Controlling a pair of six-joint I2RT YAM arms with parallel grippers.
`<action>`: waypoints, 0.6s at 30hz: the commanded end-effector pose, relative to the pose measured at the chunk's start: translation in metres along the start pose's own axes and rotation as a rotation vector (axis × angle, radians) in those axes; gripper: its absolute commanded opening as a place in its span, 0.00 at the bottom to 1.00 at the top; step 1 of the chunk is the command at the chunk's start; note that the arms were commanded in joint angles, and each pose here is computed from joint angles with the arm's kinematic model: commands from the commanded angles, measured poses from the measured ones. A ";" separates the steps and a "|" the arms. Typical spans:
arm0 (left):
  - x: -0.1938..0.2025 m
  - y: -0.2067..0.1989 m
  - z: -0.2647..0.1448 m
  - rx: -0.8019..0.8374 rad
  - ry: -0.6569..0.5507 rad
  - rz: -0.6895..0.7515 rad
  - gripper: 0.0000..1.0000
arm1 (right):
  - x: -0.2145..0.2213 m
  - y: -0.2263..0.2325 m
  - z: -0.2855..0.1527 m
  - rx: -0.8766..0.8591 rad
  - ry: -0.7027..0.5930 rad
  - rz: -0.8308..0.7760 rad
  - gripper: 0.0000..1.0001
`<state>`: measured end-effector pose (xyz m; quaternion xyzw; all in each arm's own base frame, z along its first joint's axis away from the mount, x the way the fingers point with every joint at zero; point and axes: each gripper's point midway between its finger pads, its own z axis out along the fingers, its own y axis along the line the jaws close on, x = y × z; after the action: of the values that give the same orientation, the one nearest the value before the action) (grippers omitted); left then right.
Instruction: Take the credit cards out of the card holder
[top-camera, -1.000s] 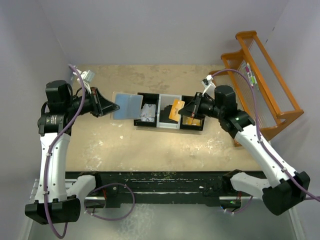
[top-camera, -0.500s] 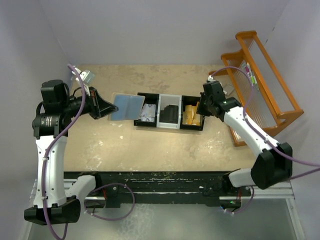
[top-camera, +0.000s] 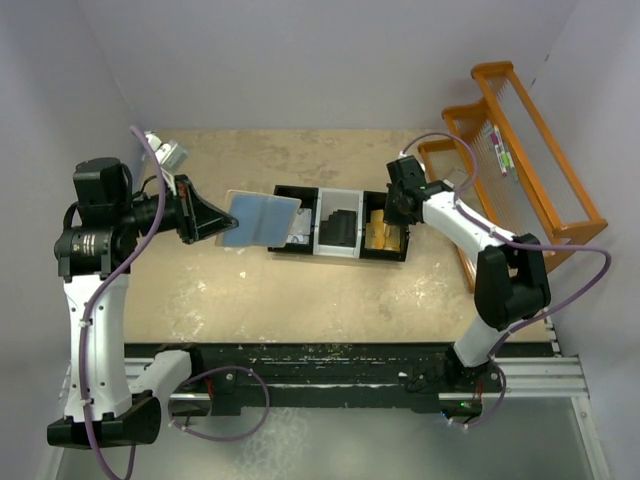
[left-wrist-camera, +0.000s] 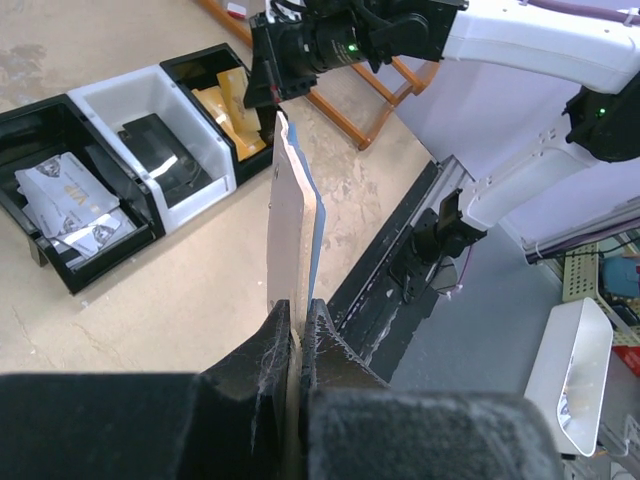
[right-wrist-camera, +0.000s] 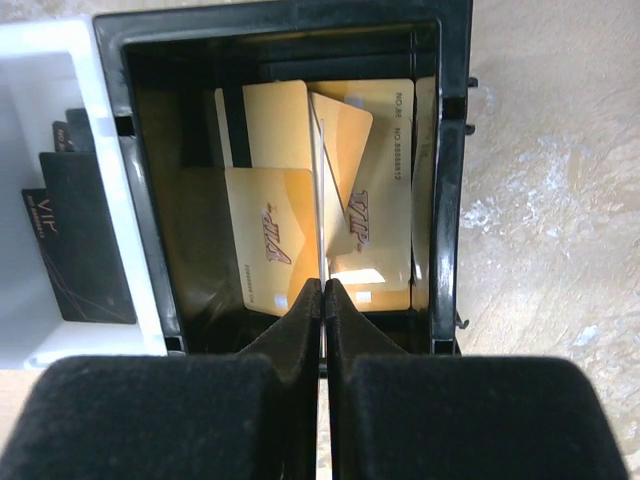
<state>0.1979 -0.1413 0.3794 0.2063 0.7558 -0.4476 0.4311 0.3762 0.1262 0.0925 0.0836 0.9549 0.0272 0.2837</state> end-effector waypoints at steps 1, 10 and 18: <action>-0.011 -0.021 -0.006 0.070 -0.020 0.073 0.00 | -0.028 0.008 -0.012 -0.032 -0.077 0.014 0.00; -0.019 -0.040 -0.011 0.126 -0.032 0.080 0.00 | -0.050 0.006 -0.054 -0.038 -0.155 0.053 0.46; -0.026 -0.052 -0.015 0.150 -0.045 0.095 0.00 | -0.078 0.012 -0.113 -0.140 -0.301 0.089 0.68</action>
<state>0.1795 -0.1501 0.4086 0.2386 0.7243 -0.4792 0.4346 0.3784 0.1239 0.1754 0.0997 0.9218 0.0618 0.3695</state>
